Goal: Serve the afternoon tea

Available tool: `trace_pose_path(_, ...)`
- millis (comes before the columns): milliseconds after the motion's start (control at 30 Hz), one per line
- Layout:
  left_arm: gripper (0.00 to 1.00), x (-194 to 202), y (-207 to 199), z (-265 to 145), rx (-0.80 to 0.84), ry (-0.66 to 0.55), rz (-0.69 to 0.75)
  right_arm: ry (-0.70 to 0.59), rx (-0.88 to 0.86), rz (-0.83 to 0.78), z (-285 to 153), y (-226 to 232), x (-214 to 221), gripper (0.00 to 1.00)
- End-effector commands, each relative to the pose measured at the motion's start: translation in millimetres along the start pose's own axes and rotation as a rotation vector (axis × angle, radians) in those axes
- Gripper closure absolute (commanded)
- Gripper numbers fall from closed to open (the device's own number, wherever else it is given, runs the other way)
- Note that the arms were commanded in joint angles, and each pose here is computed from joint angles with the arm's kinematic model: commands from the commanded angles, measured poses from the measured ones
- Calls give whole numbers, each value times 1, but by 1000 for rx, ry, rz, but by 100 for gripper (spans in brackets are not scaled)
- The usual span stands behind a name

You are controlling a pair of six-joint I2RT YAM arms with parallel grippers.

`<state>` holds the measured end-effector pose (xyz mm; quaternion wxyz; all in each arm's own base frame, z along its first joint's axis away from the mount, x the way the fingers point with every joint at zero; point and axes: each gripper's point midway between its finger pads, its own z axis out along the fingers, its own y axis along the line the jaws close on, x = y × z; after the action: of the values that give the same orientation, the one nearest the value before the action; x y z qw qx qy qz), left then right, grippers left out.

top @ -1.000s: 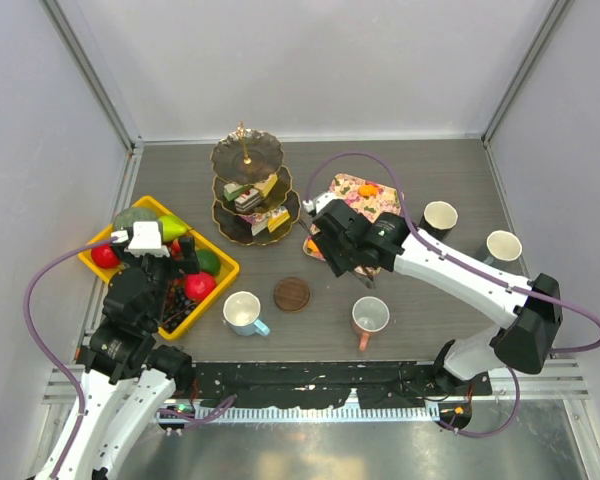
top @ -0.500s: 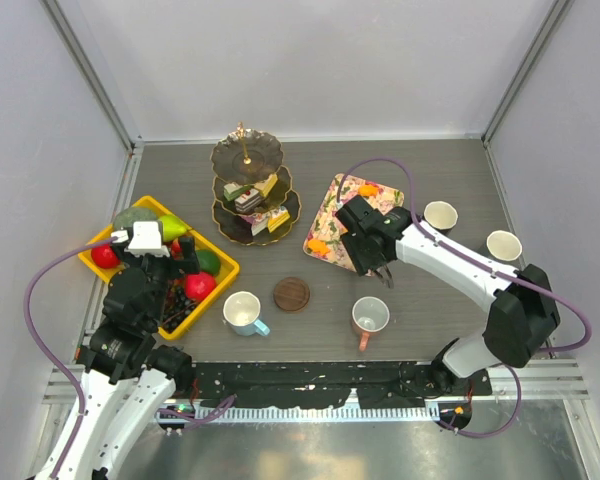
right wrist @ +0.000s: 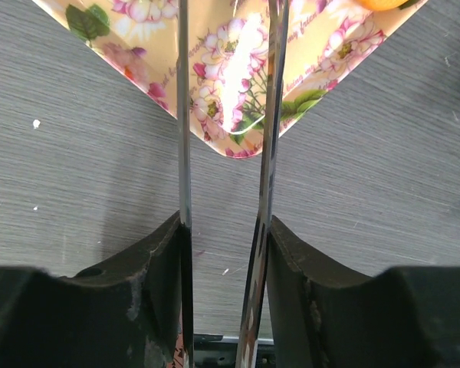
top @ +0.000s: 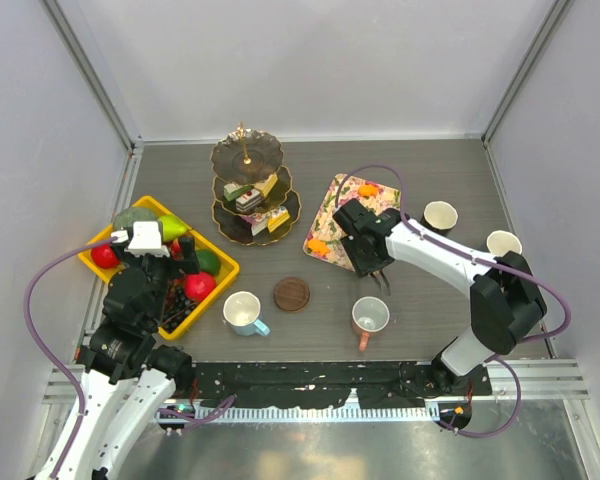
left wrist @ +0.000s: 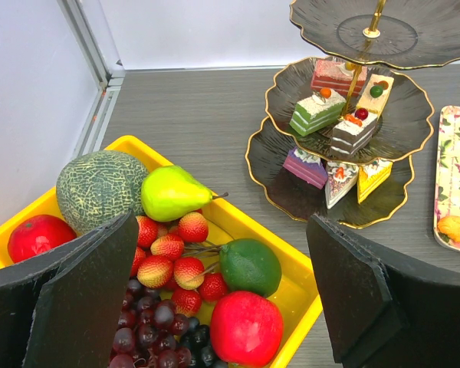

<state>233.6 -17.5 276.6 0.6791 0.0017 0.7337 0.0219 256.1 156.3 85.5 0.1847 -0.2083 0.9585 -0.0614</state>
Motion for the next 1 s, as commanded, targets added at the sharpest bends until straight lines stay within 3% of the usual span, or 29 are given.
trace_pose_path(0, 1, -13, -1, 3, 4, -49, -14, -42, -12, 22, -5, 0, -7, 57)
trace_pose_path(100, 1, -13, -1, 2, 5, -51, -16, -68, -2, 17, -15, -4, -12, 64)
trace_pose_path(233, 1, -13, -2, 2, 8, -51, -17, -145, 11, 21, -40, -13, -29, 66)
trace_pose_path(767, 1, -7, -6, 7, 18, -27, -11, -647, -50, 3, -212, -25, -168, 66)
trace_pose_path(967, 1, -8, -4, 6, 10, -32, -13, -710, -103, -55, -226, 0, -213, 66)
